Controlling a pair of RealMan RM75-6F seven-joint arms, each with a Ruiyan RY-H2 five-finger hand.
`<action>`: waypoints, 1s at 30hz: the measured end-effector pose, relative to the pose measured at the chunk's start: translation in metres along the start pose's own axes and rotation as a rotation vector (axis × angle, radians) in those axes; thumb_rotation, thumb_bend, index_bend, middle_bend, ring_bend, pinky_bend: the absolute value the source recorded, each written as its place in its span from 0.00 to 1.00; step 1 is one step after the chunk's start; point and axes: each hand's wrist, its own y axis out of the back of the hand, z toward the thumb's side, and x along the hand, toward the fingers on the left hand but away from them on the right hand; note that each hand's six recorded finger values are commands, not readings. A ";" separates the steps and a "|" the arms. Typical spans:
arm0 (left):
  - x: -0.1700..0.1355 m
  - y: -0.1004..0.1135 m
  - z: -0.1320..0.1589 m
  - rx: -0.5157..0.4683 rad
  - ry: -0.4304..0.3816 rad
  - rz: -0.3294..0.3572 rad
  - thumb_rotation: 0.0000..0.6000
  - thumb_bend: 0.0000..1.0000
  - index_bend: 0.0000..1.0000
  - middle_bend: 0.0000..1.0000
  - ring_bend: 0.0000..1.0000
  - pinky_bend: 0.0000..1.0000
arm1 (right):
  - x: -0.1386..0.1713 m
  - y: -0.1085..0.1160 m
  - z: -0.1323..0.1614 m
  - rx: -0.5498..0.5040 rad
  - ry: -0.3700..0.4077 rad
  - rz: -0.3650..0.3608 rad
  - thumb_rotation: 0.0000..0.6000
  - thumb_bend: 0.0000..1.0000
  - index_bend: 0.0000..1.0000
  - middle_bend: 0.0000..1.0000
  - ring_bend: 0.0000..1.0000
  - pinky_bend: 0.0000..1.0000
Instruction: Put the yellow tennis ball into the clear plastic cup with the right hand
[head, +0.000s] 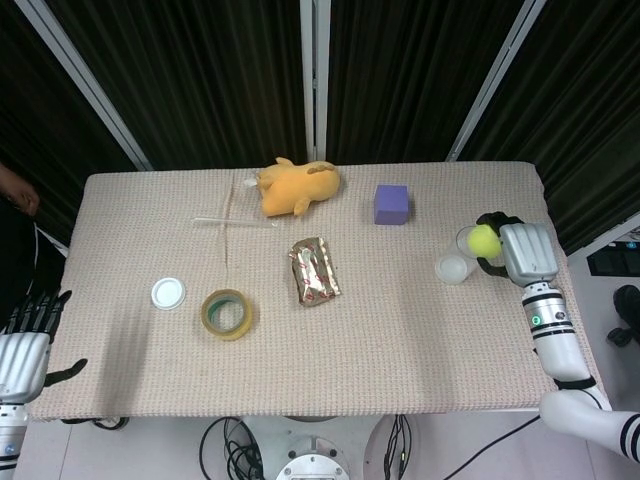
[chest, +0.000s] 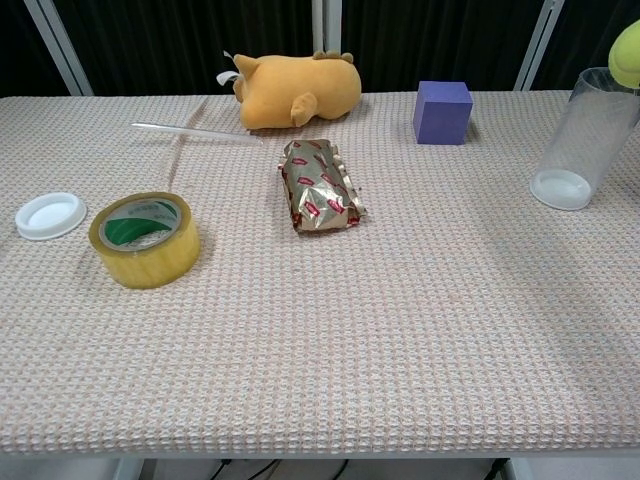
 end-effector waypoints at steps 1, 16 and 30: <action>0.000 0.000 0.000 0.001 0.001 0.000 1.00 0.02 0.00 0.00 0.00 0.02 | -0.001 0.000 0.000 0.004 0.003 0.001 1.00 0.29 0.43 0.36 0.39 0.66; -0.002 0.005 0.002 0.003 0.003 0.007 1.00 0.02 0.00 0.00 0.00 0.02 | 0.006 0.001 -0.002 -0.014 0.019 0.010 1.00 0.16 0.07 0.11 0.06 0.31; -0.003 0.015 0.007 0.013 -0.012 0.038 1.00 0.02 0.00 0.00 0.00 0.02 | 0.109 0.022 -0.062 0.026 -0.033 -0.195 1.00 0.05 0.00 0.01 0.00 0.00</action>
